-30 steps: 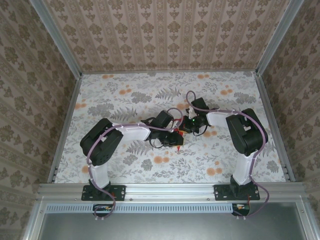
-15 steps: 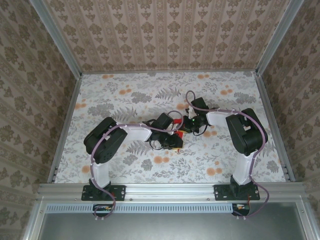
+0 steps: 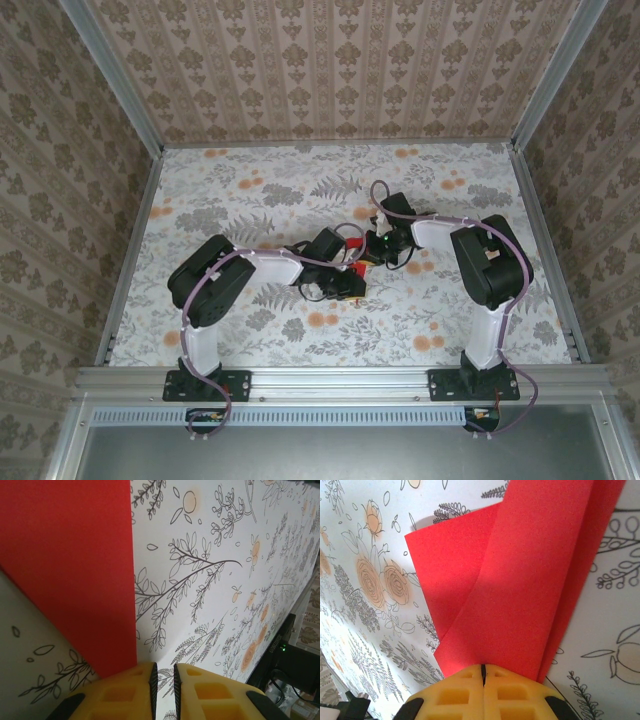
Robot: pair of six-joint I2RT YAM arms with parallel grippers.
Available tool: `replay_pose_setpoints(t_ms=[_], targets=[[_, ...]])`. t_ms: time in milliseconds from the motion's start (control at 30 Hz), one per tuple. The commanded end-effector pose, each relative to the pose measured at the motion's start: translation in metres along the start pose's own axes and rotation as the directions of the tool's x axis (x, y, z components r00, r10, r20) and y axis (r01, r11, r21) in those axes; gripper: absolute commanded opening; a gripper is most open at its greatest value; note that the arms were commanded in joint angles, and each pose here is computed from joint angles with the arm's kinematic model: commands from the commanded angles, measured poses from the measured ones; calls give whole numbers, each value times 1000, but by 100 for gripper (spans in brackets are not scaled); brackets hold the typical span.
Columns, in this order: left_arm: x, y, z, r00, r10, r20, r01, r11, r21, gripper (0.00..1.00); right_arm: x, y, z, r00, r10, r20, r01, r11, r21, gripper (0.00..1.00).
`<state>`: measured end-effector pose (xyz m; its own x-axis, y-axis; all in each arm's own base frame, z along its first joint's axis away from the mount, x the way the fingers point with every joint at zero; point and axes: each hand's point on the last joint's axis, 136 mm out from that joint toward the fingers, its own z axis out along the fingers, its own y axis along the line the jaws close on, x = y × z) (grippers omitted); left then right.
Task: Fold a paper plane with a square sheet of paper (fold left side to right side)
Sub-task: Fold the wing for the fifth time at the center of the table.
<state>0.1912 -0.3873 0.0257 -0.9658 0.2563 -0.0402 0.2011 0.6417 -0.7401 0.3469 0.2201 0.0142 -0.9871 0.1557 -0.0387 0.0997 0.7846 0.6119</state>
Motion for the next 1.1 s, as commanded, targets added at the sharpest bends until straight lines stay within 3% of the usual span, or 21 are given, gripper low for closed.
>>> replay_pose_setpoints(t_ms=[0, 433, 1067], targets=[[29, 15, 5, 995, -57, -81, 54, 998, -41, 20, 7, -36, 10, 999, 43, -22, -39, 989, 142, 0], [50, 14, -3, 993, -52, -105, 48, 998, -41, 19, 4, -40, 9, 998, 55, -25, -50, 987, 154, 0], [46, 6, -10, 997, -34, -76, 33, 999, -21, 19, 5, -41, 10, 998, 53, -33, -47, 986, 158, 0]])
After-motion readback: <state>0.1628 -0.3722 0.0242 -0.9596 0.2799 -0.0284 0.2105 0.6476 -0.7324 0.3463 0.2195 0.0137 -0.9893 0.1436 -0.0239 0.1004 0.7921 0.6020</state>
